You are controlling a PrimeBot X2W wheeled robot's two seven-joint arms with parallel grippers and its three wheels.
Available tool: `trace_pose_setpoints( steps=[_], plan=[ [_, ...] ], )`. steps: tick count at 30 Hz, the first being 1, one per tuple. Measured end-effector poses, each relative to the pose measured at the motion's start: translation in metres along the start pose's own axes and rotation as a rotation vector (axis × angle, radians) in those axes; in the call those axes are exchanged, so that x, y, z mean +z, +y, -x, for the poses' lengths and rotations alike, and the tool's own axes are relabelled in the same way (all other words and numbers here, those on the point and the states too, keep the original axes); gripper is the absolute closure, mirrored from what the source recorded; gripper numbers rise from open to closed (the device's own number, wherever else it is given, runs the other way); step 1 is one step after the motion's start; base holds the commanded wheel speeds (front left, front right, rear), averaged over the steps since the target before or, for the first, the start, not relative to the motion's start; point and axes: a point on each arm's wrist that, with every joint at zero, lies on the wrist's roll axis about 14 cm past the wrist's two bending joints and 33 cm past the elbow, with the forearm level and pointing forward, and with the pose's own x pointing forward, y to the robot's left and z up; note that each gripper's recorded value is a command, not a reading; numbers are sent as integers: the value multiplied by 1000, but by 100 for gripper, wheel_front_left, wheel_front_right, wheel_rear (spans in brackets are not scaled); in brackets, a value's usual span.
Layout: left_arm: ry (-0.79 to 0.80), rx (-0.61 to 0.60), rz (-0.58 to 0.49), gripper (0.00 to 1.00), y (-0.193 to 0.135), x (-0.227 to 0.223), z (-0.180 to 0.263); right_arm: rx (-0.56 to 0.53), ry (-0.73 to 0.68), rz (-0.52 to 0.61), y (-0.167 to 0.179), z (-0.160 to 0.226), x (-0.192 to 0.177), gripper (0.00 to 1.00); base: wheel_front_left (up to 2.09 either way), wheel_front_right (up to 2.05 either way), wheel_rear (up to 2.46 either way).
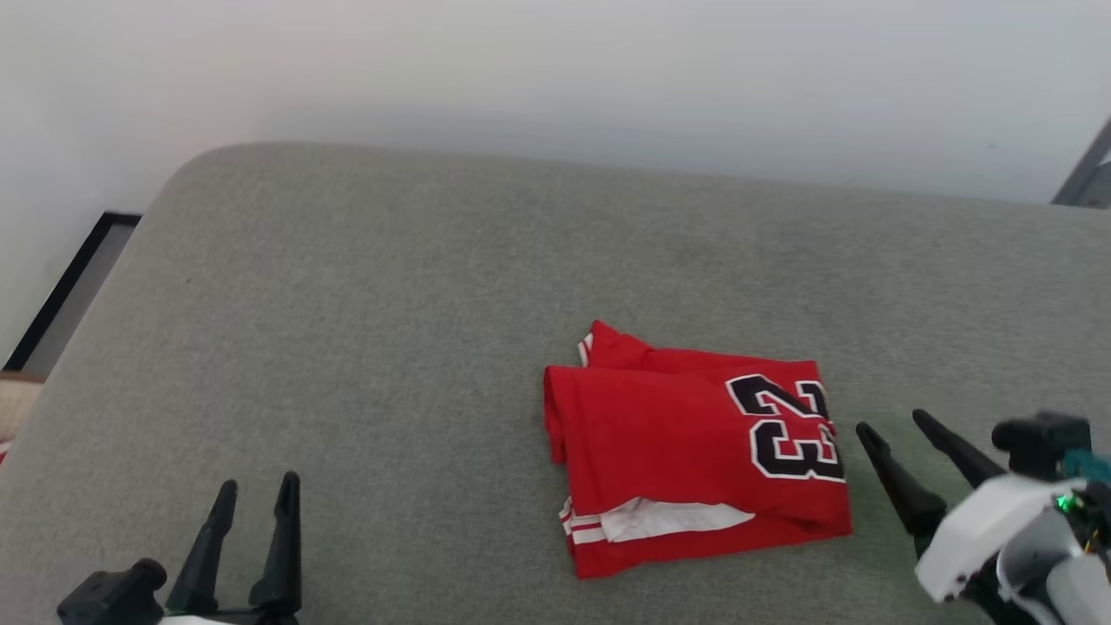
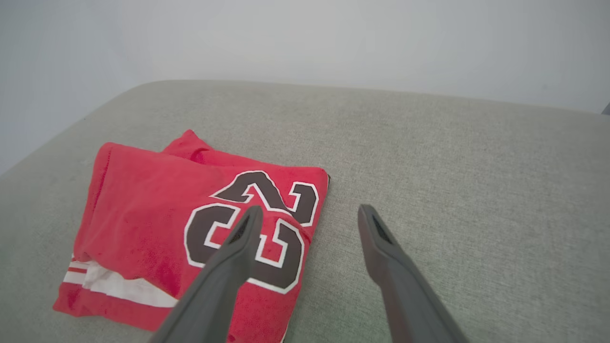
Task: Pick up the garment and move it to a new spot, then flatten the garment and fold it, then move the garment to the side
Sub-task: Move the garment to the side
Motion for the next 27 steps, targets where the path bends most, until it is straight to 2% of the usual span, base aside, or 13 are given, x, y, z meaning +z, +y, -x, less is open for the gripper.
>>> trace_pose_setpoints(
  steps=[11, 18, 25, 26, 27],
  plan=[
    [48, 39, 10, 0, 6, -14, -5, 89, 369, -28, 2, -47, -25, 0, 0, 0, 0],
    [75, 56, 9, 0, 11, -21, -12, 117, 666, -40, 5, -57, -63, 0, 0, 0, 0],
    [96, 61, 13, 0, 11, -28, -20, 122, 868, -107, 11, -67, -87, 0, 0, 0, 0],
    [99, 64, 17, 0, 11, -29, -20, 125, 881, -108, 12, -68, -88, 41, 0, 0, 0],
    [103, 67, 19, 0, 12, -30, -20, 128, 888, -110, 13, -69, -88, 73, 0, 0, 0]
  ],
)
